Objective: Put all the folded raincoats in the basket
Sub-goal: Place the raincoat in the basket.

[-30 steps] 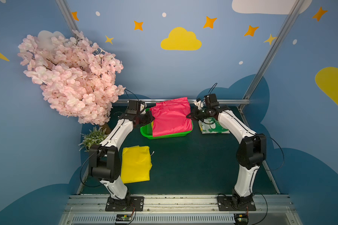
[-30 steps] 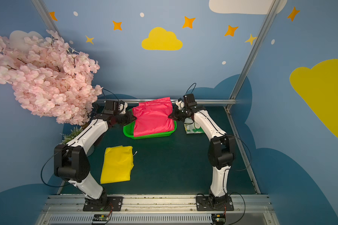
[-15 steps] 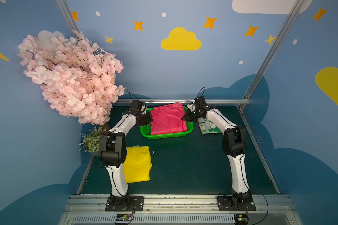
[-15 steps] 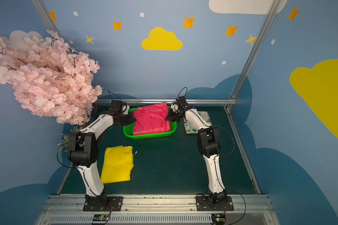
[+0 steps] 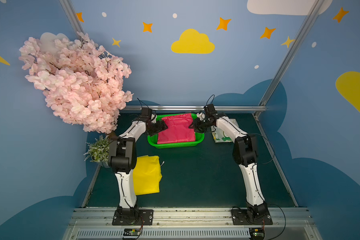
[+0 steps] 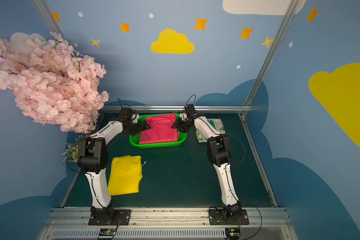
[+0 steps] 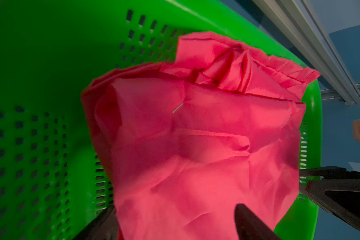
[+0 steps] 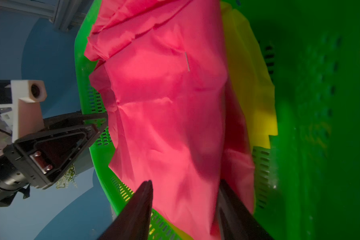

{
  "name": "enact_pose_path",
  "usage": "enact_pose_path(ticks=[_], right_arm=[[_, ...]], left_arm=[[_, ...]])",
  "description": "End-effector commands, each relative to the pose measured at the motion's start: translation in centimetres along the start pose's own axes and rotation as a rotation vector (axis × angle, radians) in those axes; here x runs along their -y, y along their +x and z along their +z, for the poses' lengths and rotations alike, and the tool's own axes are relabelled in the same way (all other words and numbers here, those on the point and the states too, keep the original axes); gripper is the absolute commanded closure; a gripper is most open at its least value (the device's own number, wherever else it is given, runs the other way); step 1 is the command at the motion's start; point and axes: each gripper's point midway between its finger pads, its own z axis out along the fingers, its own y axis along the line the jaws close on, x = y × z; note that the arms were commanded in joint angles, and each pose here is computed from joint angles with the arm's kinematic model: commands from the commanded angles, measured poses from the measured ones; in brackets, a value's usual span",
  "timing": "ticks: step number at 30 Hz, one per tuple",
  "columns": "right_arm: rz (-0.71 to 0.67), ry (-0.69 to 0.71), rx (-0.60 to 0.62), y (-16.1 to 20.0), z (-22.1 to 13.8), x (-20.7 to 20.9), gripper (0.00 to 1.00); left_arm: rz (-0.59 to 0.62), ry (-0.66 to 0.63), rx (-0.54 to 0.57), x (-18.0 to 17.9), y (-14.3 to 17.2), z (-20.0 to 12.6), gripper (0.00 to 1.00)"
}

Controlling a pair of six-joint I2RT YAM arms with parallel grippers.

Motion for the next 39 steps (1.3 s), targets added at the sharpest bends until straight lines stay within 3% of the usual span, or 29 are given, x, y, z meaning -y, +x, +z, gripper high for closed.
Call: enact_pose_path(ticks=[1,11,21,30,39], right_arm=[[-0.048,-0.025,0.038,-0.7,-1.7,-2.5,0.36],[-0.157,-0.027,0.115,0.3,-6.2,-7.0,0.27],[-0.283,-0.055,0.128,6.1,-9.4,-12.1,0.25],[-0.38,-0.021,-0.026,16.0,-5.9,-12.9,0.25],[-0.378,0.049,-0.201,24.4,2.0,-10.4,0.25]], left_arm=[[0.032,0.013,0.055,1.1,-1.5,-2.7,0.0],[0.11,0.107,0.164,6.3,-1.2,-9.2,0.0],[0.091,0.155,0.217,6.8,6.9,-14.5,0.0],[-0.024,0.088,0.246,1.6,16.2,-16.9,0.0],[-0.201,-0.022,0.186,-3.6,23.0,-16.4,0.0]])
